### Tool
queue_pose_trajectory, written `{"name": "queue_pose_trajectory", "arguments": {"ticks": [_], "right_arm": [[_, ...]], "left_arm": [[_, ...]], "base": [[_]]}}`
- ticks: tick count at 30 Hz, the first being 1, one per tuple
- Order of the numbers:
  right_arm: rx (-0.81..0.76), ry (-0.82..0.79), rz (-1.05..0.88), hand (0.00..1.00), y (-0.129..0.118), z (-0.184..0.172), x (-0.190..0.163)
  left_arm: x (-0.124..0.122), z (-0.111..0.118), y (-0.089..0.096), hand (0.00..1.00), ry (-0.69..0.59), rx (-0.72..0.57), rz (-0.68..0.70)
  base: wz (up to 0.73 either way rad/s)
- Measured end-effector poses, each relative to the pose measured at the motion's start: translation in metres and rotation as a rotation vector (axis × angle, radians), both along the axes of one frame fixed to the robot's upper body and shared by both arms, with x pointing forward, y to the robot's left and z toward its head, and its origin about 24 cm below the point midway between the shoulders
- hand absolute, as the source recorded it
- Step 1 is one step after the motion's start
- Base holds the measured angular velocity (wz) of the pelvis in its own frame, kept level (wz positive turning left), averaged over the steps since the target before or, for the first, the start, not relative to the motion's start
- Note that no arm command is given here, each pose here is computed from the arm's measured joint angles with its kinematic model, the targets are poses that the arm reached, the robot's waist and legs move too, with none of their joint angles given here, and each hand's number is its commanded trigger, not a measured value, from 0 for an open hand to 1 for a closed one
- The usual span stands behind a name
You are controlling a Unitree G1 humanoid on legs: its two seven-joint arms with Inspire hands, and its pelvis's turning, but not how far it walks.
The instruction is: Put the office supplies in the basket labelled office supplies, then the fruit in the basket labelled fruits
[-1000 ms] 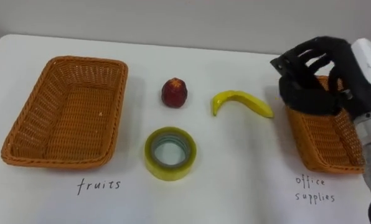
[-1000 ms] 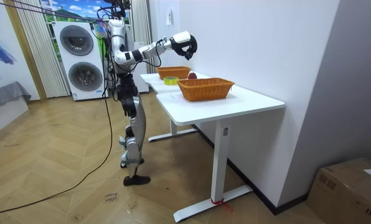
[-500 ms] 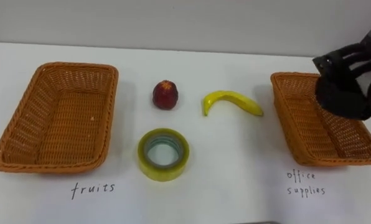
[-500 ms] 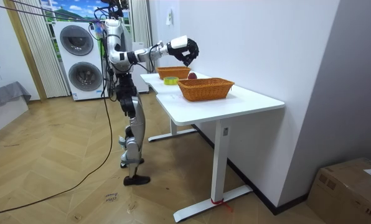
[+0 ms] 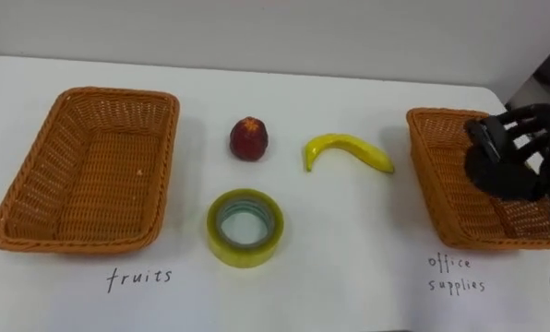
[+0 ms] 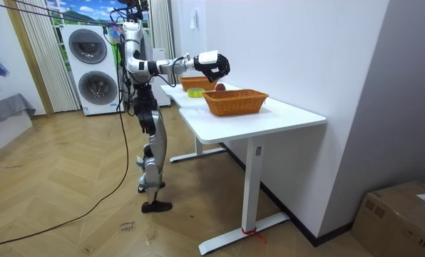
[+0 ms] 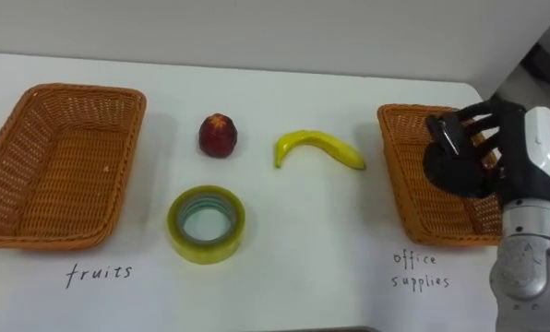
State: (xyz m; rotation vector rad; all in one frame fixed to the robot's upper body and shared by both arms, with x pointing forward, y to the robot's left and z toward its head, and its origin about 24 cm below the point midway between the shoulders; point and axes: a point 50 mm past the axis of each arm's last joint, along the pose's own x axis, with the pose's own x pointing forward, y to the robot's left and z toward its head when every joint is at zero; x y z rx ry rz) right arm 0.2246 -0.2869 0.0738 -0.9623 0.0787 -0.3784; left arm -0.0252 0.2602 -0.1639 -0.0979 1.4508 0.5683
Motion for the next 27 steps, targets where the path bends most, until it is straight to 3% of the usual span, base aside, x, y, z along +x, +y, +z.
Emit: {"name": "queue_pose_trajectory", "arguments": {"ticks": [8,9,10,11,12,13,14,27], "right_arm": [[0.018,0.054,0.016,1.00,0.004,-0.010,0.001],[0.019,0.057,0.018,0.93,0.004,-0.010,0.001],[0.019,0.059,0.019,0.82,0.004,-0.010,0.001],[0.021,0.062,0.019,0.64,0.004,-0.010,0.001],[0.022,0.067,0.018,0.42,0.004,-0.011,0.001],[0.022,0.069,0.018,0.10,0.004,-0.011,0.001],[0.023,0.070,0.018,0.01,0.004,-0.011,0.001],[0.031,0.100,0.012,0.00,0.003,-0.018,0.000]], "left_arm": [[0.002,0.000,0.000,0.00,-0.001,-0.003,0.000],[0.002,0.000,0.000,0.00,0.001,-0.004,0.000],[0.002,0.000,0.000,0.00,0.001,-0.005,0.001],[0.002,0.000,0.000,0.00,0.001,-0.005,0.000],[0.003,0.000,0.000,0.00,0.000,-0.004,0.000],[0.003,0.000,0.000,0.00,0.000,-0.003,0.000],[0.003,0.000,0.000,0.00,0.001,0.001,0.001],[0.001,0.000,0.000,0.00,0.022,0.008,0.007]], "base": [[0.00],[0.00],[0.00],[0.00],[0.00],[0.00],[0.00],[0.00]]}}
